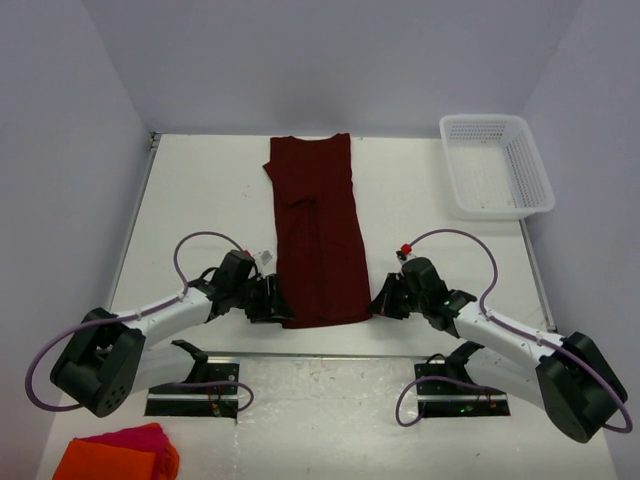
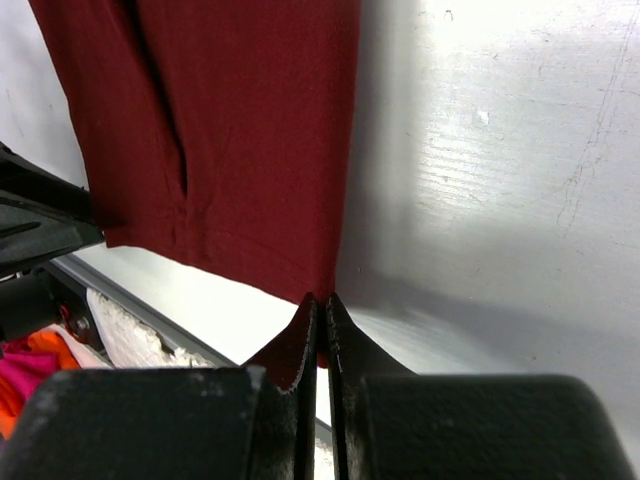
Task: Fold and stack the t-shirts
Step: Grab the bottom of the folded rectangular tshirt with both arms
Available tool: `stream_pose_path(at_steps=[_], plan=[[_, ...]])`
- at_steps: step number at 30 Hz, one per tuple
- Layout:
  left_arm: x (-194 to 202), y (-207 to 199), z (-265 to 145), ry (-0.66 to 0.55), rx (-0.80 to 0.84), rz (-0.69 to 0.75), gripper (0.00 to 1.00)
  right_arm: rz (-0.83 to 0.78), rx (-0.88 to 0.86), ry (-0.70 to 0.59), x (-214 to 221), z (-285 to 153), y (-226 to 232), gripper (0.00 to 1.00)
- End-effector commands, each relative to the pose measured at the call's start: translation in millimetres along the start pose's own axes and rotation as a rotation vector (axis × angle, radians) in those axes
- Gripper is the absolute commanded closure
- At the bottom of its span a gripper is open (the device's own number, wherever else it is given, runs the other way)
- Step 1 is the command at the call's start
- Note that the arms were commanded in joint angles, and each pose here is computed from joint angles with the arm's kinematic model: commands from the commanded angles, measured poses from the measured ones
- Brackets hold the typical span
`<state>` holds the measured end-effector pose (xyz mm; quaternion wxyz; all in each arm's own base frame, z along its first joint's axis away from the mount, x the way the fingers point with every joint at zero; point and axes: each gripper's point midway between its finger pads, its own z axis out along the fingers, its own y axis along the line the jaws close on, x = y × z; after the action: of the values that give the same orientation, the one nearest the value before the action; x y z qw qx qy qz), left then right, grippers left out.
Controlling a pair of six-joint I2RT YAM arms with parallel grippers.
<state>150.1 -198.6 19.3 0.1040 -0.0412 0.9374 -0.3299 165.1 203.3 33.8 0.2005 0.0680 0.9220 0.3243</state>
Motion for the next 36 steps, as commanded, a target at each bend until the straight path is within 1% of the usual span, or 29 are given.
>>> stream_pose_path(at_steps=[1, 7, 12, 15, 16, 20, 29, 30, 32, 33, 36], plan=[[19.3, 48.6, 0.4, 0.026, -0.203, -0.032, 0.50, -0.014, -0.012, -0.002, -0.4, -3.8, 4.3, 1.00], [18.4, 51.0, -3.1, 0.028, -0.248, -0.072, 0.51, -0.019, -0.009, -0.003, -0.1, -6.7, 4.6, 1.00], [13.9, 57.0, -9.3, -0.009, -0.304, -0.102, 0.53, -0.028, -0.022, -0.022, -2.8, -12.4, 8.0, 1.00], [12.5, 55.9, -7.6, -0.010, -0.302, -0.113, 0.57, -0.030, -0.028, -0.022, -2.8, -13.5, 9.6, 1.00], [12.5, 55.3, -6.7, -0.006, -0.301, -0.116, 0.62, -0.030, -0.030, -0.023, -3.0, -13.6, 9.8, 1.00], [15.4, 53.6, 0.1, 0.026, -0.282, -0.125, 0.69, -0.032, -0.031, -0.019, -2.4, -13.4, 9.5, 1.00], [19.1, 45.1, 9.5, 0.062, -0.227, -0.119, 0.69, -0.028, -0.027, -0.014, 0.1, -10.8, 6.5, 1.00], [19.8, 44.3, 9.4, 0.065, -0.222, -0.117, 0.72, -0.028, -0.029, -0.017, -0.7, -11.0, 6.8, 1.00], [21.4, 44.5, 8.7, 0.066, -0.216, -0.112, 0.84, -0.030, -0.028, -0.015, -0.4, -10.9, 6.9, 1.00], [23.9, 44.9, 8.4, 0.074, -0.212, -0.112, 1.00, -0.026, -0.029, -0.017, -1.0, -10.9, 7.1, 1.00], [26.9, 40.8, 6.3, 0.075, -0.184, -0.107, 1.00, -0.030, -0.027, -0.016, -1.1, -10.8, 7.4, 1.00]])
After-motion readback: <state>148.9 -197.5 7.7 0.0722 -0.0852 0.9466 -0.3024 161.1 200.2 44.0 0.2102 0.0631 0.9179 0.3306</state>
